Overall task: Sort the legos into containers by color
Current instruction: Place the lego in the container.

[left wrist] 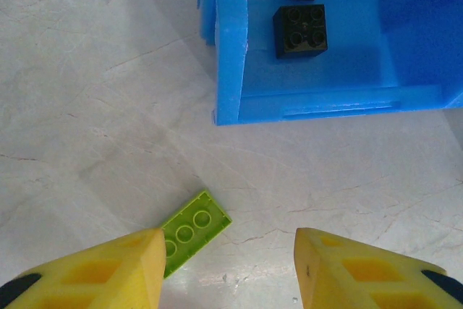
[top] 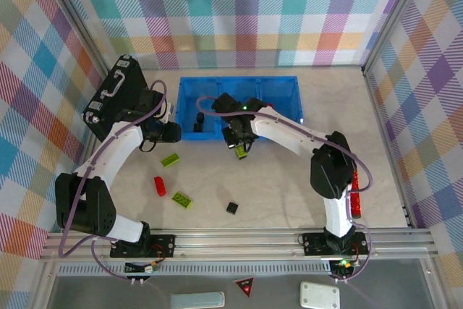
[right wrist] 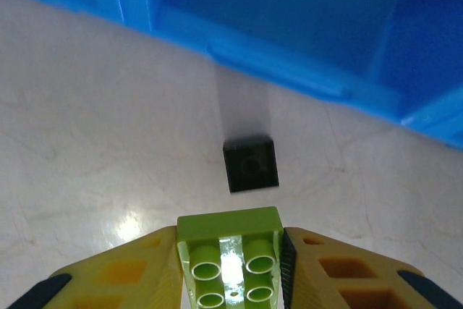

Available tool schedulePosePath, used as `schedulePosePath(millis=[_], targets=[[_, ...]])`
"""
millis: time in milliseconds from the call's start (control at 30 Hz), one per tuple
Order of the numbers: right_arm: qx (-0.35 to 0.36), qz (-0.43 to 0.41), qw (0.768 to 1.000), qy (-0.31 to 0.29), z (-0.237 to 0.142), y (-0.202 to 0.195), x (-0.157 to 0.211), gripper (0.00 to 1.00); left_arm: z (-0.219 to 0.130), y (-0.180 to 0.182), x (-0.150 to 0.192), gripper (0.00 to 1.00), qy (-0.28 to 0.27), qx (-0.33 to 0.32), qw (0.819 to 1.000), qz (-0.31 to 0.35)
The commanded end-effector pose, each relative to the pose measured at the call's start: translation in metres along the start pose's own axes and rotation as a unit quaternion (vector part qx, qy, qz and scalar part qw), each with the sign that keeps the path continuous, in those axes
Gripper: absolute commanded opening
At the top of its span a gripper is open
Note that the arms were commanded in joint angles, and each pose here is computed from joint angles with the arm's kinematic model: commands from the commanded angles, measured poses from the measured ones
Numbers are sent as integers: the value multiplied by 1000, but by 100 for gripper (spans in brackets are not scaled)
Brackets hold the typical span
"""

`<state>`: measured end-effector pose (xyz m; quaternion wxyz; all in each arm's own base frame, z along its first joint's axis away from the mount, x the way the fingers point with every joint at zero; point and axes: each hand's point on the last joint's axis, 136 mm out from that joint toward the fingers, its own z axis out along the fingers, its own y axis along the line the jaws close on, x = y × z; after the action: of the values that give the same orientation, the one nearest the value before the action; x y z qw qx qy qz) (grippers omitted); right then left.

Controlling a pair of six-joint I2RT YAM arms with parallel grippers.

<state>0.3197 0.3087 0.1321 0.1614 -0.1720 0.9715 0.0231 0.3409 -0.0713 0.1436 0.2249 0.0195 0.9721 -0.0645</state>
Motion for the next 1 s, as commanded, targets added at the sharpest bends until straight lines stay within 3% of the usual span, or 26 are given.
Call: schedulePosePath(millis=[0,600,967], targets=[[9,32,999,1,1,-9,-14,39,-6,3,-3,50,-12,-1,1000,5],[107,154,981,-54,39,-75,-93,37,-10,4,-4,51,-15,-4,1000,5],[126,188,972,-62,70,-87,-110,37,-10,2,-4,51,-16,1,1000,4]])
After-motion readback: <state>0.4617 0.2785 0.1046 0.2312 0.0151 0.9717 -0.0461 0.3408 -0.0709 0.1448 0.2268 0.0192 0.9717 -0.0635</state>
